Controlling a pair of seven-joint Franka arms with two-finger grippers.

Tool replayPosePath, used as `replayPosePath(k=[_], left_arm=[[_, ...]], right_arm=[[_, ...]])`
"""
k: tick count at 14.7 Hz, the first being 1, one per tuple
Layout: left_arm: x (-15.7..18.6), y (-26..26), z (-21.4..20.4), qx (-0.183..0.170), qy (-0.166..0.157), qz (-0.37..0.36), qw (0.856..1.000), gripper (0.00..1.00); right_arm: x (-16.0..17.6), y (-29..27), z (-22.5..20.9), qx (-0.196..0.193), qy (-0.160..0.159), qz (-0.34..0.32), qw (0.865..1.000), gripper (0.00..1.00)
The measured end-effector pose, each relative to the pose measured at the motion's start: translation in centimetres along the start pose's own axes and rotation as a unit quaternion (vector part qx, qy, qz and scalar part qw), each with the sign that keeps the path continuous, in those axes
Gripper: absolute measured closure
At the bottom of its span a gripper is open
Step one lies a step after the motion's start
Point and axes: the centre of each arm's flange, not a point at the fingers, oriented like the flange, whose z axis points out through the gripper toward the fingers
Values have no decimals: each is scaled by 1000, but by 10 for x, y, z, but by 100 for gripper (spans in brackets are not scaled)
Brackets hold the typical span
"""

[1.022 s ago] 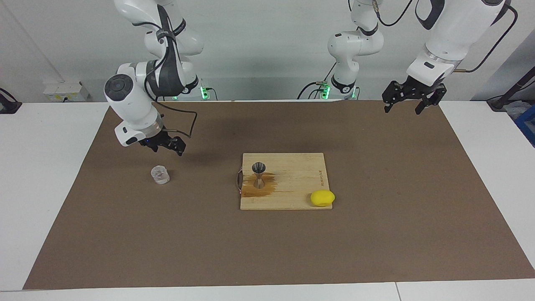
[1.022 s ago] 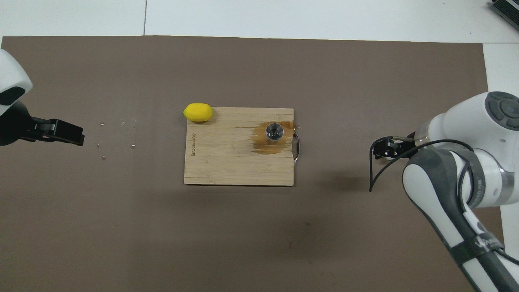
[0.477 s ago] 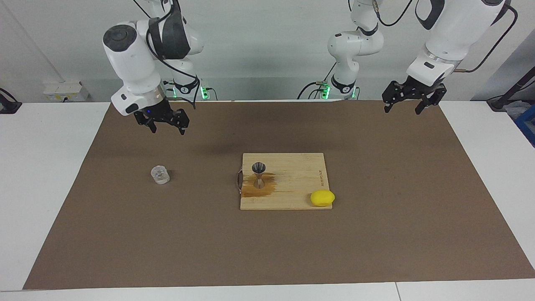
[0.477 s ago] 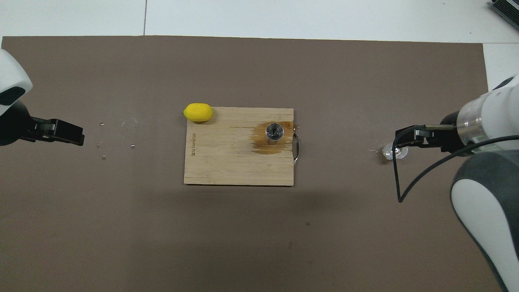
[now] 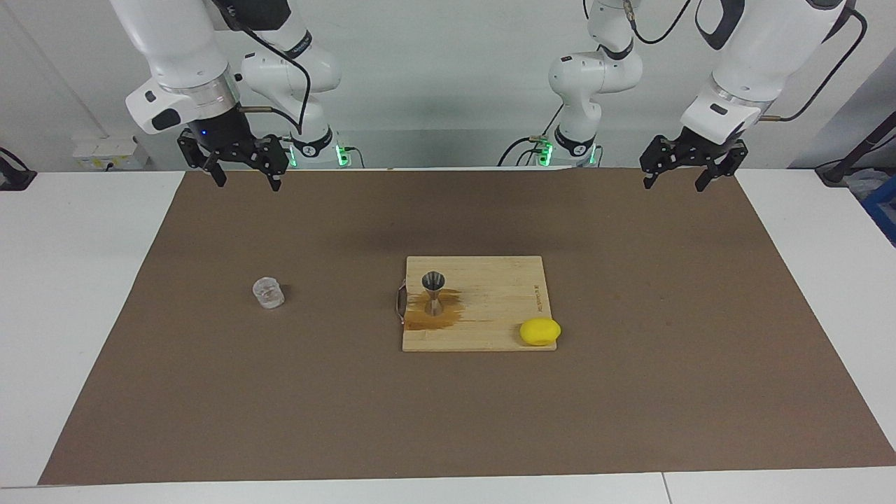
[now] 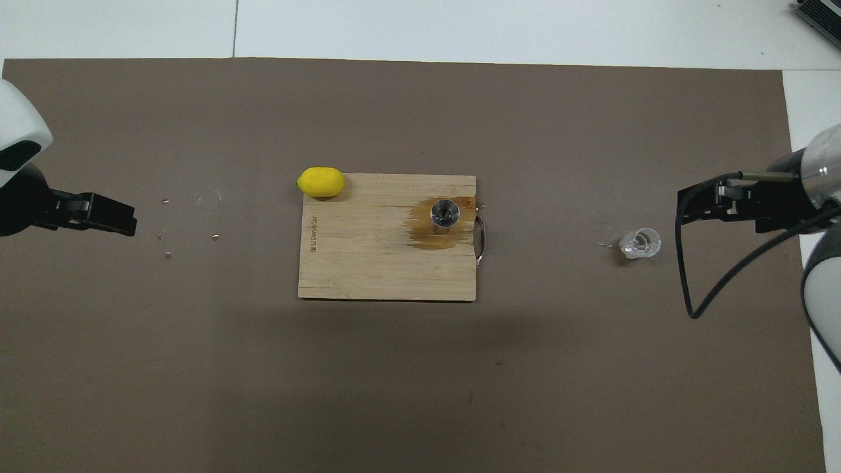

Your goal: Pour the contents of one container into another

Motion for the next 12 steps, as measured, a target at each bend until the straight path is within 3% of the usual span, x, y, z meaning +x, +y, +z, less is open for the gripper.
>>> replayPosePath(k=[5,12], left_arm=[[0,0,0,0,0,0,1000,0],[0,0,0,0,0,0,1000,0]], right_arm=[[-1,1,12,-5,-22,0,1000,0],[-4,1,17,-6,-27,-3,1000,0]])
